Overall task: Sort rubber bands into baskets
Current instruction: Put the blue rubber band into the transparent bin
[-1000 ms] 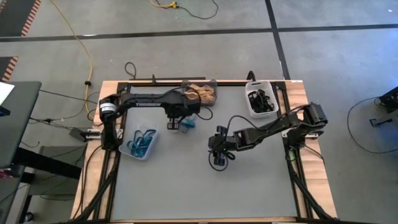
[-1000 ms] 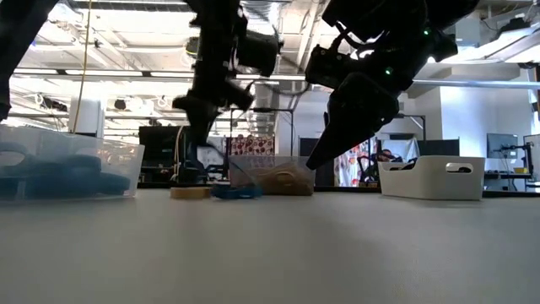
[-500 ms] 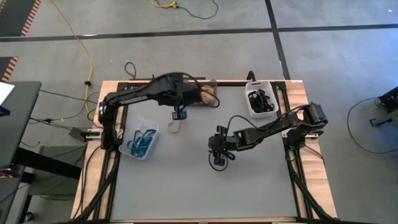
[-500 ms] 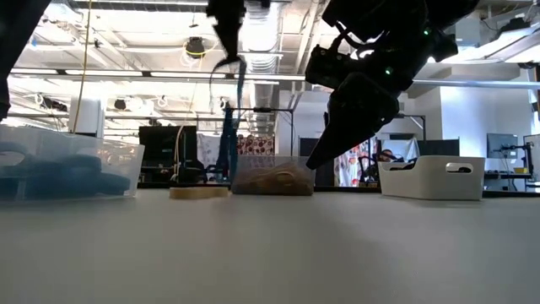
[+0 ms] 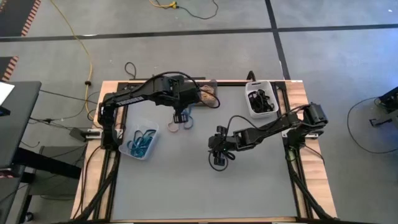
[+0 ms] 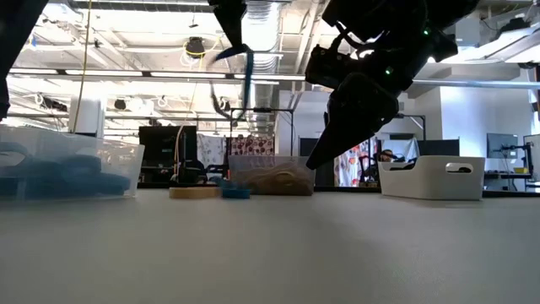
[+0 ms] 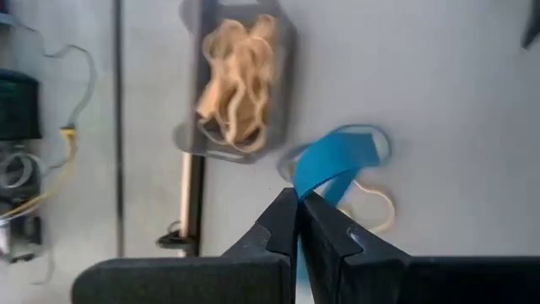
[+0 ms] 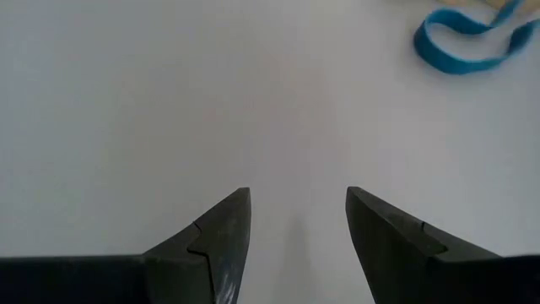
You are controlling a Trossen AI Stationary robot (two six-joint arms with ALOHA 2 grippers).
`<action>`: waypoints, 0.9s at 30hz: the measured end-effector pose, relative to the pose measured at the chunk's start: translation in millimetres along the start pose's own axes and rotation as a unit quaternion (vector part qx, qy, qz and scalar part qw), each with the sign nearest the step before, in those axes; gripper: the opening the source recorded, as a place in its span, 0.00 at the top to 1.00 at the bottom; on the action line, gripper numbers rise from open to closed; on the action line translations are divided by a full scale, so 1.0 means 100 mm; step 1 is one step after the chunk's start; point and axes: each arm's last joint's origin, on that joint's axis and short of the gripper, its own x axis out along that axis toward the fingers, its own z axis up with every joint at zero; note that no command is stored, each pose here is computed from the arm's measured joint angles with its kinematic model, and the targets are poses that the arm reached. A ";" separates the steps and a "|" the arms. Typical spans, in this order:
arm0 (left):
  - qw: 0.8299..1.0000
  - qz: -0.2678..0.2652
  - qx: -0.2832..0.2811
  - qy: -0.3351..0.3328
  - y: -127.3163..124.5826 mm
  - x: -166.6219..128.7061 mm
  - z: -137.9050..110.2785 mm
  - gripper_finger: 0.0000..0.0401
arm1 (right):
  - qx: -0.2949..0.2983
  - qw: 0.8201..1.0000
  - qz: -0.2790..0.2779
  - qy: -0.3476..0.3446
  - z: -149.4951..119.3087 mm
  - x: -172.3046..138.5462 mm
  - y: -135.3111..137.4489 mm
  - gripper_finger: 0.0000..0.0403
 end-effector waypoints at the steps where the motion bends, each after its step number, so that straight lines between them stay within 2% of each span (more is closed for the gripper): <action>1: 1.000 -0.008 0.001 0.005 -0.02 0.03 0.00 1.00 | 0.000 1.000 0.000 0.000 0.00 0.00 0.00 0.45; 5: 0.998 -0.050 0.008 0.027 -0.09 0.15 -0.02 1.00 | -0.002 1.000 0.001 0.000 0.00 0.00 0.01 0.45; 9: 0.992 -0.113 0.012 0.047 -0.18 0.26 -0.04 1.00 | -0.003 1.000 0.002 0.000 0.00 -0.01 0.02 0.45; 15: 0.991 -0.078 0.047 0.094 -0.29 0.45 -0.14 1.00 | -0.004 1.000 0.002 0.001 -0.01 -0.01 0.02 0.45; 20: 0.992 -0.065 0.044 0.100 -0.25 0.45 -0.31 1.00 | -0.005 1.000 0.003 0.002 -0.01 -0.01 0.03 0.45; 23: 0.994 -0.061 0.023 0.082 -0.21 0.42 -0.44 1.00 | -0.006 1.000 0.003 0.002 -0.01 -0.01 0.03 0.45; 27: 0.998 -0.061 -0.012 0.024 -0.13 0.27 -0.71 1.00 | -0.006 1.000 0.003 0.002 -0.01 -0.01 0.03 0.45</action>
